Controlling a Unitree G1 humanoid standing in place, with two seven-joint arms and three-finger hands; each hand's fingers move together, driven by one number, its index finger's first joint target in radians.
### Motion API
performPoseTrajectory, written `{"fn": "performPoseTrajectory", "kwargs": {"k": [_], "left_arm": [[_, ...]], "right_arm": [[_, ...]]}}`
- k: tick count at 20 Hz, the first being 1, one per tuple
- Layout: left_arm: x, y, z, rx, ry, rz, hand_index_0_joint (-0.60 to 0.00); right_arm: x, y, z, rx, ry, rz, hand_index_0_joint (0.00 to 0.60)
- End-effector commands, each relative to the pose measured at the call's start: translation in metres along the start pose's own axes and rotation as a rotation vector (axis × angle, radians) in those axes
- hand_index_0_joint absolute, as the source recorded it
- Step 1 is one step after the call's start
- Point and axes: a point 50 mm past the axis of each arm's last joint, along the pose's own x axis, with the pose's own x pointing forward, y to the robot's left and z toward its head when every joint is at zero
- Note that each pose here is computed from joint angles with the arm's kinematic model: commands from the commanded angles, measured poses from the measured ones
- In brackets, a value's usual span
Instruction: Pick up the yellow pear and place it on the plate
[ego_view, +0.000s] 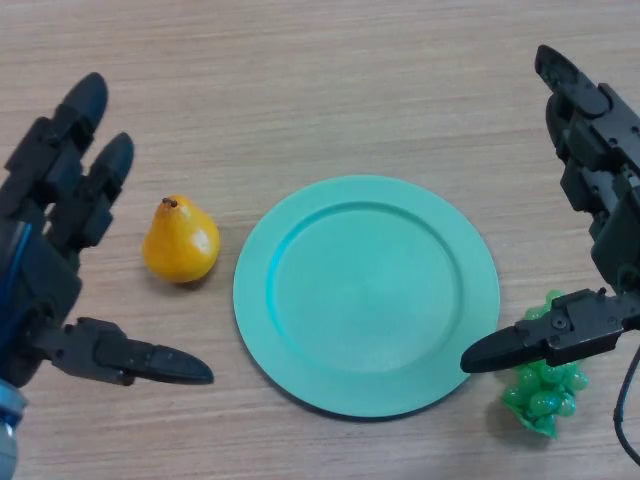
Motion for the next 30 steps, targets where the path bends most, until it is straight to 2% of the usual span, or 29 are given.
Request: {"fn": "performPoseTrajectory", "kwargs": {"k": [1,3,7,10,13,19,23,27,30], "left_arm": [[0.0,0.007,0.033,0.131,-0.183,0.035,0.0],[0.001,0.005,0.034,0.141,-0.181,0.027,0.0],[0.0,0.002,0.032,0.16,-0.174,0.007,0.0],[0.002,0.011,0.035,0.116,-0.182,0.037,0.0],[0.015,0.022,0.041,0.114,-0.212,0.088,0.0],[0.051,0.046,0.022,0.199,-0.241,0.23,0.0],[0.067,0.058,-0.004,0.217,-0.197,0.301,0.0],[0.075,0.051,-0.038,0.221,-0.083,0.271,0.0],[0.078,0.048,-0.055,0.194,-0.014,0.244,0.0]], "right_arm": [[-0.005,-0.005,0.029,-0.051,-0.211,-0.019,0.0],[-0.008,-0.007,0.031,-0.046,-0.222,-0.026,0.0],[-0.011,-0.005,0.033,-0.048,-0.206,-0.005,0.0],[-0.012,-0.003,0.034,-0.057,-0.212,-0.002,0.0],[-0.016,-0.006,0.039,-0.05,-0.218,-0.013,0.0],[-0.017,-0.01,0.035,-0.065,-0.222,-0.039,0.0],[-0.018,-0.015,0.032,-0.033,-0.206,-0.062,0.0],[-0.018,-0.016,0.031,-0.031,-0.205,-0.063,0.0],[-0.021,-0.015,0.028,-0.024,-0.197,-0.067,0.0]]}}
